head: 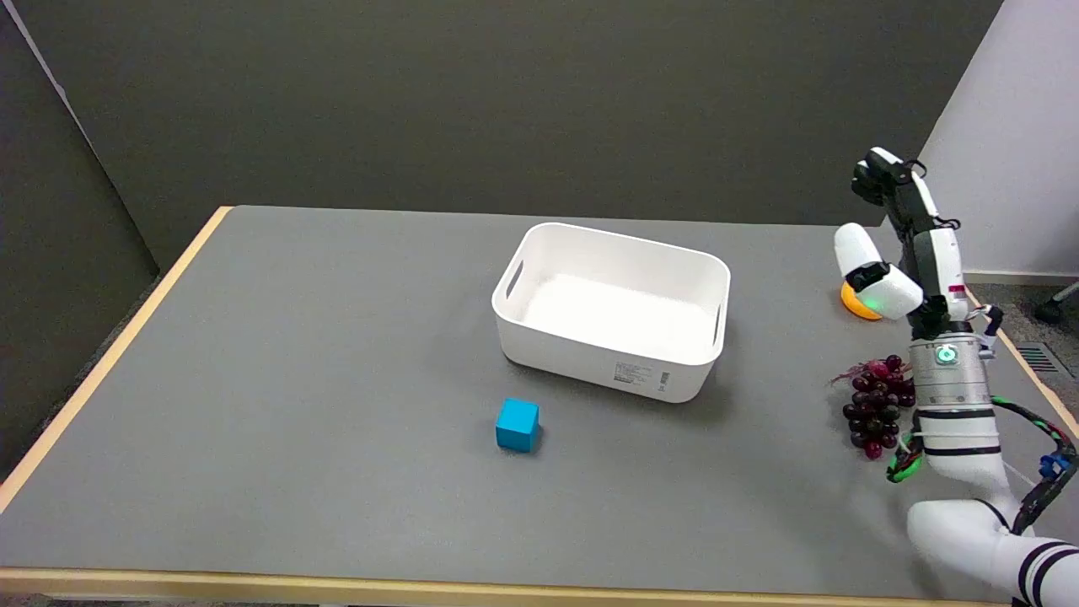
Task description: Pick up the grape.
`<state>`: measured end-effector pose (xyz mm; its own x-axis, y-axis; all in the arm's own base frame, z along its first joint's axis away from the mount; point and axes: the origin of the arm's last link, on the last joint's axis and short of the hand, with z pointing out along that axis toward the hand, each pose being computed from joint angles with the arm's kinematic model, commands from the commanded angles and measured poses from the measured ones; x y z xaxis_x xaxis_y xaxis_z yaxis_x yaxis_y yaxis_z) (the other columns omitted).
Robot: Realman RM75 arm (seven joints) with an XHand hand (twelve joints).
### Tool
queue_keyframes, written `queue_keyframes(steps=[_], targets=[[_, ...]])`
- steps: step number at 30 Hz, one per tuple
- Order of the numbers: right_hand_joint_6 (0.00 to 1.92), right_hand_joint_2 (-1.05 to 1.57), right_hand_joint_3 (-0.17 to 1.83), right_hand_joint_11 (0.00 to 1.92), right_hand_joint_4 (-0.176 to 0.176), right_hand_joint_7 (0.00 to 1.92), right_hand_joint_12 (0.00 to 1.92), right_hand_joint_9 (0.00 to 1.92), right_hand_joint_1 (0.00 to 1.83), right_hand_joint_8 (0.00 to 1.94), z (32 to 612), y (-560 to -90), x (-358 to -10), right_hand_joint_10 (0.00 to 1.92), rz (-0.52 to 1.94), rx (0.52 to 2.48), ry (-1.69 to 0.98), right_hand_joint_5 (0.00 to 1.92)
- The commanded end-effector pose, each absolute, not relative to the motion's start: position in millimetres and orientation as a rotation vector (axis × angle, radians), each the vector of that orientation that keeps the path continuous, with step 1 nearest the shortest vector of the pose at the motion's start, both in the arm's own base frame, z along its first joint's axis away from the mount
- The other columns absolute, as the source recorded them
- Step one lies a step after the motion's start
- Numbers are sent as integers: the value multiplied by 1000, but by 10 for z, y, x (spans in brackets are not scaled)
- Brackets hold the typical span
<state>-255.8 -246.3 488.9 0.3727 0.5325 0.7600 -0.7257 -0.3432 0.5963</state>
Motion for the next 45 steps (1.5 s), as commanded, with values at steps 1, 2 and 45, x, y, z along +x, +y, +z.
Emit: queue_keyframes(steps=[1, 2, 45], targets=[[437, 687, 993, -1, -28, 298, 1051, 231, 581, 449, 5216, -2332, -2649, 794, 1270, 1363, -189, 180], [437, 687, 993, -1, -28, 298, 1050, 231, 581, 449, 5212, -2325, -2634, 794, 1273, 1369, -178, 180], [465, 685, 810, -1, -76, 367, 707, 210, 514, 474, 3771, -2151, -2691, 883, 671, 683, 251, 267]])
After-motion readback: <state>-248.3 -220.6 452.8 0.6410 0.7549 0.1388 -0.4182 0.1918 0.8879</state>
